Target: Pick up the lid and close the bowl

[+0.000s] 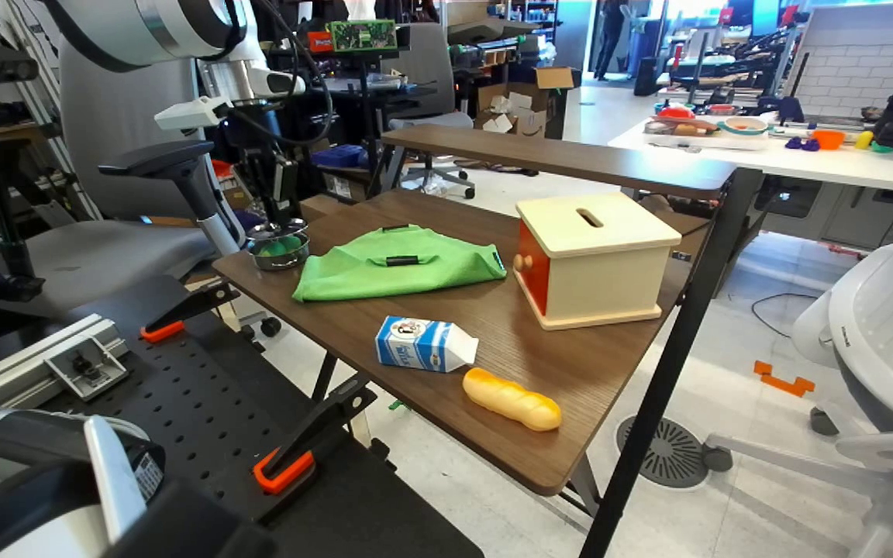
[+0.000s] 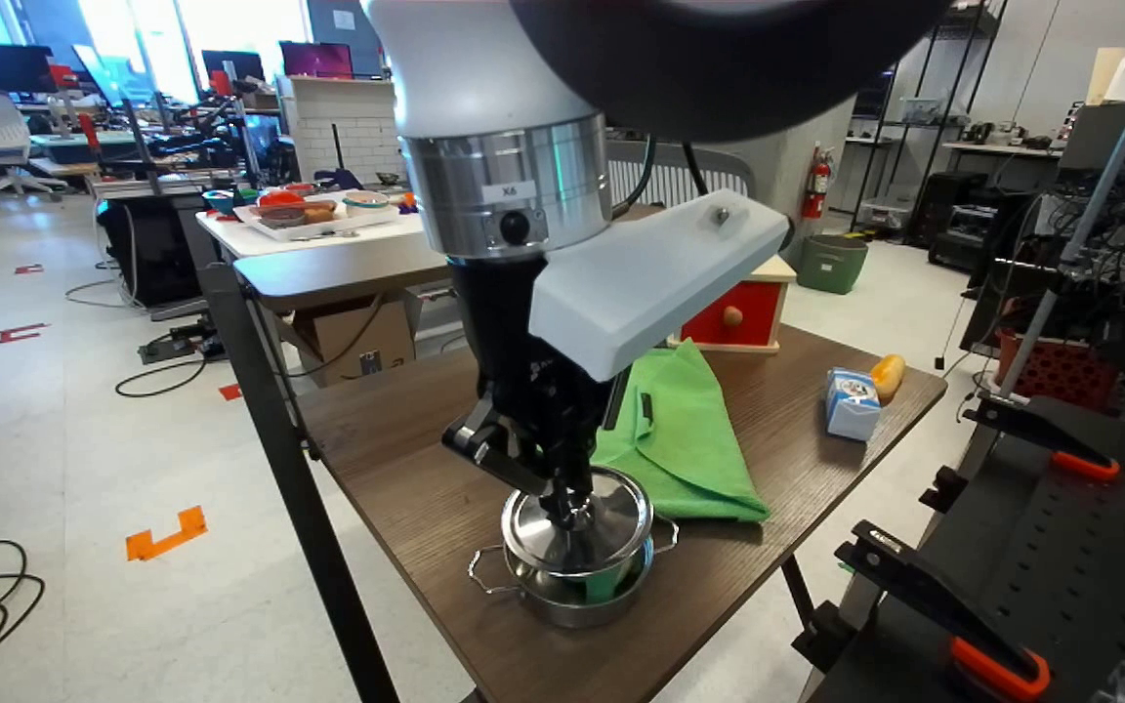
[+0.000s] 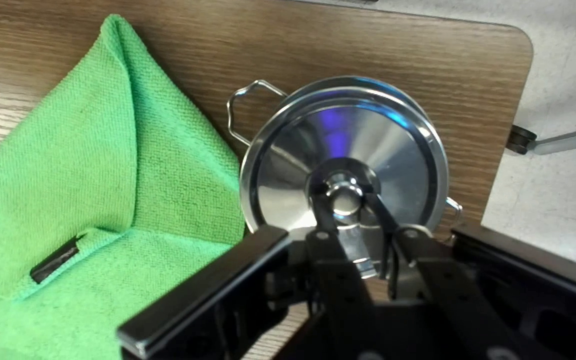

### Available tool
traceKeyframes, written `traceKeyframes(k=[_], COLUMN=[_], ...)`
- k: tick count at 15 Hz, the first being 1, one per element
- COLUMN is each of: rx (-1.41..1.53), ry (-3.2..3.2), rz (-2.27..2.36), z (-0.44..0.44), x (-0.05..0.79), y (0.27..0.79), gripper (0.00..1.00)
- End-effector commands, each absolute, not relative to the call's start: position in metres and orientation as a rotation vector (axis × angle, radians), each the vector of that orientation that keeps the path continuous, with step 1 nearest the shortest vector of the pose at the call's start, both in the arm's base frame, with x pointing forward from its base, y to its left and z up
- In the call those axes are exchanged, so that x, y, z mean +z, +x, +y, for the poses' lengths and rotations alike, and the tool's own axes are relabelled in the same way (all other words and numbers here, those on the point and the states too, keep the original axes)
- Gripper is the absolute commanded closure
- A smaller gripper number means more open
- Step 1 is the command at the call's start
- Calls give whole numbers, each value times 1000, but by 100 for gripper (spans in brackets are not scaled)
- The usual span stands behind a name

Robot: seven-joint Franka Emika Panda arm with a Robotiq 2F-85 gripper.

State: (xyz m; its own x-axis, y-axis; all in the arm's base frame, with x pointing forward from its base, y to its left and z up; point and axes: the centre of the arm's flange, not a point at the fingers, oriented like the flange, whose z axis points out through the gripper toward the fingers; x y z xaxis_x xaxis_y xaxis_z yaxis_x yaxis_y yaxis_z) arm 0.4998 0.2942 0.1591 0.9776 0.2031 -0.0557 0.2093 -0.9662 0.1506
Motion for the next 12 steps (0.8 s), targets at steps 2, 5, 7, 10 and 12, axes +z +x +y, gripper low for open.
traceKeyframes(k=[2, 5, 7, 10, 12], rx=[-33, -38, -44, -31, -31], ry=[2970, 2966, 2969, 2961, 2956], rz=[324, 318, 312, 297, 286], z=[306, 307, 307, 308, 309], x=[147, 142, 139, 135, 131], y=[503, 502, 502, 504, 505], gripper=[95, 95, 95, 95, 95])
